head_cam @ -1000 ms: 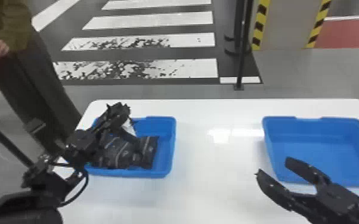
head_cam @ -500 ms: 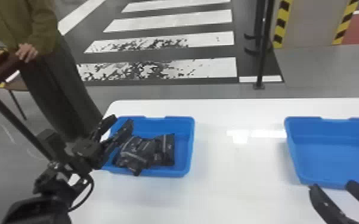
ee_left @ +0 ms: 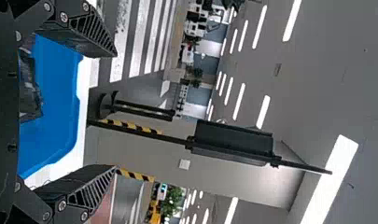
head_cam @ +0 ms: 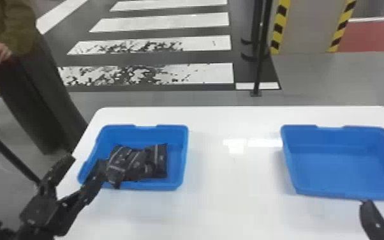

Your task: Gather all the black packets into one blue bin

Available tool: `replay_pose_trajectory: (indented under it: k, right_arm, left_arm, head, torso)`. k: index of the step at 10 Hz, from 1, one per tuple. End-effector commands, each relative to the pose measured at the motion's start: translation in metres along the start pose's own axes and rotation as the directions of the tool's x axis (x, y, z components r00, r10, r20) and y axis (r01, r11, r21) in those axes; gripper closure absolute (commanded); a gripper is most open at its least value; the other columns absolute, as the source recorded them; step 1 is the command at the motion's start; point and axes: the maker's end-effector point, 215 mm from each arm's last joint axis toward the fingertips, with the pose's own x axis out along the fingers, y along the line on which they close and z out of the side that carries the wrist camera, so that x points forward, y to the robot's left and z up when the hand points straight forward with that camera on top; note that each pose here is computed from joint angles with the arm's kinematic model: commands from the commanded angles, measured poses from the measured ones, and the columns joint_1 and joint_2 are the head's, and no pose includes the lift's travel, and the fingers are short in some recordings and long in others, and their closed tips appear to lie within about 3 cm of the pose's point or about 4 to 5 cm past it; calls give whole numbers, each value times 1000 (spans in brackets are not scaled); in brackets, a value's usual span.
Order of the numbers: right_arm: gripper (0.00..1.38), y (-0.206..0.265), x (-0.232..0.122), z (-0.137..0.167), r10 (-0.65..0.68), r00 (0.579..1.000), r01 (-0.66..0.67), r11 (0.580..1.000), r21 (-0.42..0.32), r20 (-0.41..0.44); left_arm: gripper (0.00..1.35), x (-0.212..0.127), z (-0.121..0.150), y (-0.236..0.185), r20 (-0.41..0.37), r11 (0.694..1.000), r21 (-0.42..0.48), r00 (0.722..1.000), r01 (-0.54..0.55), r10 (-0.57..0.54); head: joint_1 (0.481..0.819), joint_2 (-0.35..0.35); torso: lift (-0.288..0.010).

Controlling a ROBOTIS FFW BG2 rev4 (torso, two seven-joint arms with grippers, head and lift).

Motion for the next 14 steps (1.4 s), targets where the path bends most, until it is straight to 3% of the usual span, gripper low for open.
replay_pose_trajectory:
  k: [1, 2, 4, 6, 9, 14]
  right_arm:
    - [191, -17, -17, 14, -37, 999, 40, 993, -107, 35]
    - [191, -25, -26, 11, -46, 999, 46, 983, -178, 8]
    - [191, -27, -42, 12, -52, 999, 48, 969, -242, -8]
    - [191, -25, -44, 15, -54, 998, 50, 966, -254, -9]
    - [191, -27, -44, 14, -57, 998, 52, 965, -257, -13]
    - [191, -29, -45, 12, -64, 998, 59, 968, -245, -13]
  left_arm:
    - [211, -44, 4, -11, -66, 998, 32, 997, -49, 51]
    - [225, -65, 5, -9, -109, 994, 75, 990, -77, 85]
    - [233, -90, -10, -20, -171, 995, 67, 982, -74, 84]
    - [233, -98, -8, -27, -158, 994, 75, 984, -74, 85]
    - [233, -93, -2, -24, -166, 986, 158, 983, -56, 83]
    - [233, -92, -6, -23, -182, 984, 168, 980, -54, 84]
  head:
    - [695, 98]
    - [695, 73]
    - [695, 50]
    - [695, 33]
    - [695, 33]
    - [695, 27]
  torso:
    - [-110]
    - [-110]
    - [-110]
    - [-110]
    - [-110]
    - [-110]
